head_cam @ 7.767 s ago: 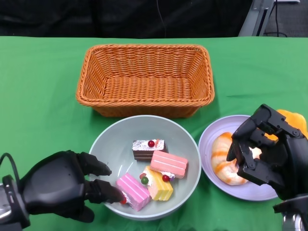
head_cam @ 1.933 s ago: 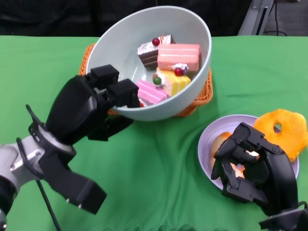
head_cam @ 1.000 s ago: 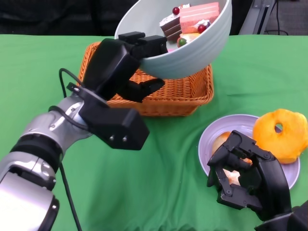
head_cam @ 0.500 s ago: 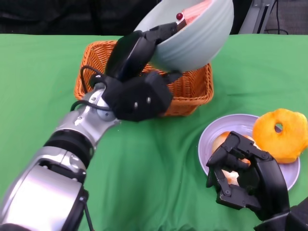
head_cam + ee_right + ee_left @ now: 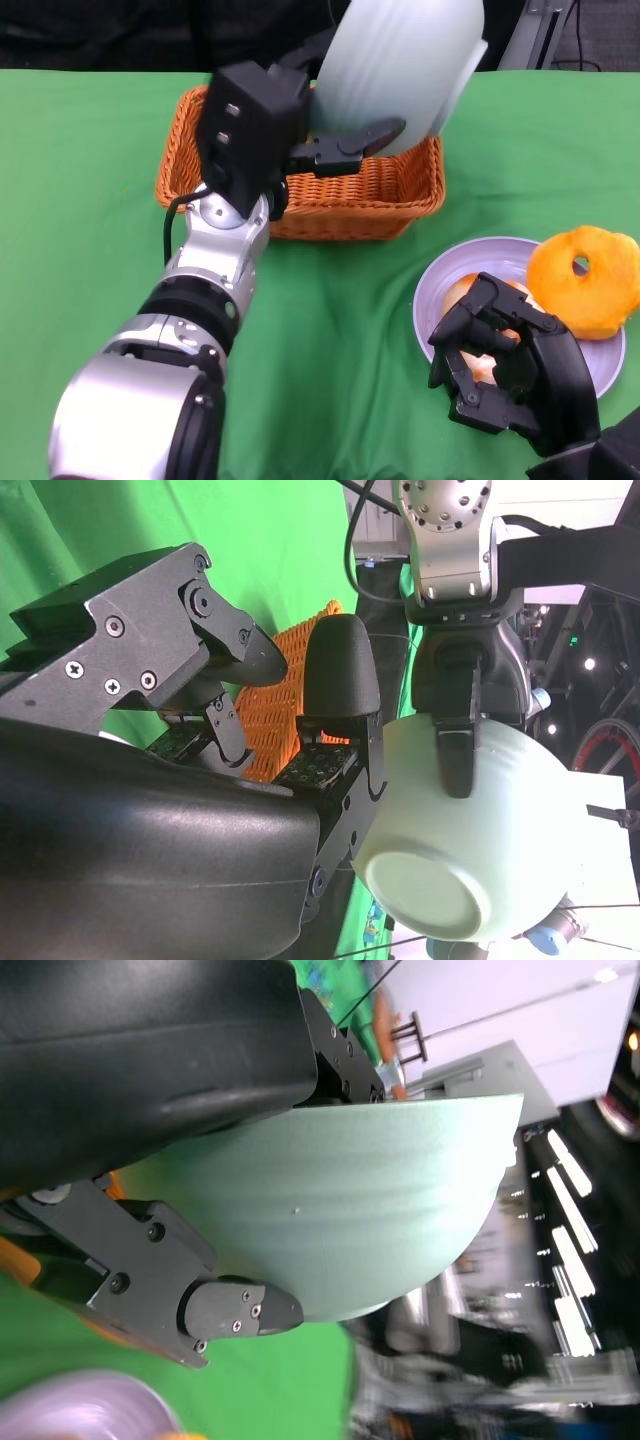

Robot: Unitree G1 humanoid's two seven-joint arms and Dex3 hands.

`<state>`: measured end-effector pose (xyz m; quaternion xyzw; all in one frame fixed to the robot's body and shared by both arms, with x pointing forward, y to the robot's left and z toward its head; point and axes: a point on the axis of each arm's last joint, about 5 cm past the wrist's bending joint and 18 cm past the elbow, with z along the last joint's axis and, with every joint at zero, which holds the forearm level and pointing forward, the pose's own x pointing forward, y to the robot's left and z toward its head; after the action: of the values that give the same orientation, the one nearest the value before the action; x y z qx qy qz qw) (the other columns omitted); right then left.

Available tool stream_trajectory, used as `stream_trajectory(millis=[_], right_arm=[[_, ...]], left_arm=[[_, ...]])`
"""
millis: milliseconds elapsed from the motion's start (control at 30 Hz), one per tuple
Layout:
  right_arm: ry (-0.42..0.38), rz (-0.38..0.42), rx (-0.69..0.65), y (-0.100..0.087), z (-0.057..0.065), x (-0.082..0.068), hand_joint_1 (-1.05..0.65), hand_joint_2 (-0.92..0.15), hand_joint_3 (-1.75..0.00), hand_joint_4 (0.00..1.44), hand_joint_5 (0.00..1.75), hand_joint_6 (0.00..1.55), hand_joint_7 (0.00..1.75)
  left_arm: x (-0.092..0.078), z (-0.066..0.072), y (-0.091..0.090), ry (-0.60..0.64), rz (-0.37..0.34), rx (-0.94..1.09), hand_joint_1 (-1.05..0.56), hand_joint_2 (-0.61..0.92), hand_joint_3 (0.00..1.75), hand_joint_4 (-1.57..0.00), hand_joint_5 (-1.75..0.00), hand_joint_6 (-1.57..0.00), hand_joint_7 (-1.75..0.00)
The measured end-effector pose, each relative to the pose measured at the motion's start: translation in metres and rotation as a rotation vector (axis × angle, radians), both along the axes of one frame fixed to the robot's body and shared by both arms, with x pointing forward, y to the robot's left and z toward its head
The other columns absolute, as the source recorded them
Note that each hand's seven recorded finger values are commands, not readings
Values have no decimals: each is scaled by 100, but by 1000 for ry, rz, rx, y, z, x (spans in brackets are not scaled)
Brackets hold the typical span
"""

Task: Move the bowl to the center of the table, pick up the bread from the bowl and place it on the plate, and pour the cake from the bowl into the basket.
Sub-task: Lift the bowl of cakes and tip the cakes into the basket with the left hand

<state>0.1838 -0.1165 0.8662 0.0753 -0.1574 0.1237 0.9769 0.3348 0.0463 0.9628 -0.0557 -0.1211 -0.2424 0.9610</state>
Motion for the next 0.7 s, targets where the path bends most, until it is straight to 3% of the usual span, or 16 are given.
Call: stream_trajectory(millis=[167, 367, 467, 600, 700], right_arm=[[-1, 1, -1, 0, -1, 1, 1, -57, -116, 76, 170, 64, 148], [-2, 6, 1, 0, -1, 1, 1, -58, -116, 77, 169, 64, 148], [-2, 7, 2, 1, -1, 1, 1, -57, -116, 77, 170, 65, 148], [-3, 11, 1, 1, -1, 1, 0, -57, -117, 77, 170, 65, 149], [-3, 15, 3, 1, -1, 1, 1, -57, -117, 76, 171, 64, 151]], left_arm=[[4, 3, -2, 112, -54, -177, -9, 54, 117, -76, -175, -72, -152], [7, 1, 0, 307, -116, -405, -6, 60, 117, -77, -175, -76, -156], [9, 0, 0, 397, -144, -532, -7, 62, 119, -75, -175, -73, -161], [10, 1, 0, 478, -173, -666, -12, 70, 110, -71, -175, -66, -165], [12, 4, 0, 543, -204, -771, -12, 68, 110, -70, -175, -65, -167]])
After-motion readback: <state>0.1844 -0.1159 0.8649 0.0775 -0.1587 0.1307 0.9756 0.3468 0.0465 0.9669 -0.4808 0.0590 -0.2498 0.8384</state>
